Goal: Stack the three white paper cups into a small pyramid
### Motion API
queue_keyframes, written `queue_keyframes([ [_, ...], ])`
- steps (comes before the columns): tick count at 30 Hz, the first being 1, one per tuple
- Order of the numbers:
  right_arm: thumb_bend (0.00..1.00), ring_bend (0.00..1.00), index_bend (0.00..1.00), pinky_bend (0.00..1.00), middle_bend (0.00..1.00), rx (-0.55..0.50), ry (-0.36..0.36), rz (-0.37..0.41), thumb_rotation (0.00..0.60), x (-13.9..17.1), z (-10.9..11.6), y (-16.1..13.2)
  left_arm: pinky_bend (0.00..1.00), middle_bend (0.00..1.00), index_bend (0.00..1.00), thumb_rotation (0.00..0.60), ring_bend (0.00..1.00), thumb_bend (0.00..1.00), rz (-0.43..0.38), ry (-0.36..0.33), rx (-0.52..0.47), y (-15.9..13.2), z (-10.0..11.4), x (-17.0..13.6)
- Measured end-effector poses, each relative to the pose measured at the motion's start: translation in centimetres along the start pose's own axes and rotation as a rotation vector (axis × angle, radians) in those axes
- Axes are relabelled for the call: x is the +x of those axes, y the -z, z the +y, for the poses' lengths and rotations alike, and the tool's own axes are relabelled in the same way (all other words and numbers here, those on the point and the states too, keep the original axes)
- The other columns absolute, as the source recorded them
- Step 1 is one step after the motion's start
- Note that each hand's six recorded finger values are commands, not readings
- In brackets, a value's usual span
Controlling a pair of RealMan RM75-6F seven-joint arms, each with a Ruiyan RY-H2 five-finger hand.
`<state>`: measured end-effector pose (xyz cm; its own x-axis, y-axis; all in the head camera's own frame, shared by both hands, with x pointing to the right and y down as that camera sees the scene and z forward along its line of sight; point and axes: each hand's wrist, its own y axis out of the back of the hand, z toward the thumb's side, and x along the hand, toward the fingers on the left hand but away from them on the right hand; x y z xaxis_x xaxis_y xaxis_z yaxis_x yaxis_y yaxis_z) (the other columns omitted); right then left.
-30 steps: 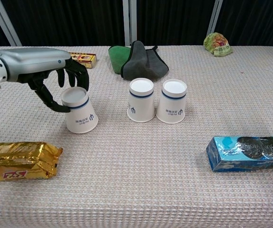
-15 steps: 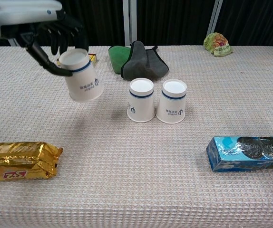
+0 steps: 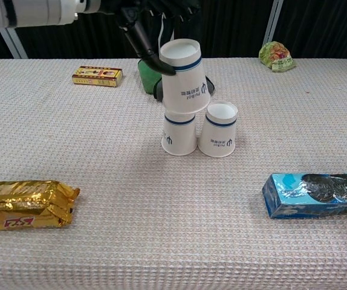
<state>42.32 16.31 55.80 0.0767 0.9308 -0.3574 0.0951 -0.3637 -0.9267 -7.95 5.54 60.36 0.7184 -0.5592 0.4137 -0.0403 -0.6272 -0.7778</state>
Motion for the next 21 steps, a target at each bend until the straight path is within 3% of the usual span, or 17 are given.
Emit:
queue_keyframes([
  [12,0.31,0.14,0.04,0.1,0.18,-0.016,-0.009,-0.021,0.6,0.7,-0.6,1.1,0.49,0.51,0.48,0.6,0.49,0.28,0.024,0.057,0.026,-2.0,-0.5,4.6],
  [21,0.31,0.14,0.04,0.1,0.18,-0.022,-0.002,-0.029,0.6,1.0,-0.5,1.6,0.49,0.51,0.48,0.6,0.49,0.28,0.072,0.093,0.096,-1.6,-1.1,5.6],
])
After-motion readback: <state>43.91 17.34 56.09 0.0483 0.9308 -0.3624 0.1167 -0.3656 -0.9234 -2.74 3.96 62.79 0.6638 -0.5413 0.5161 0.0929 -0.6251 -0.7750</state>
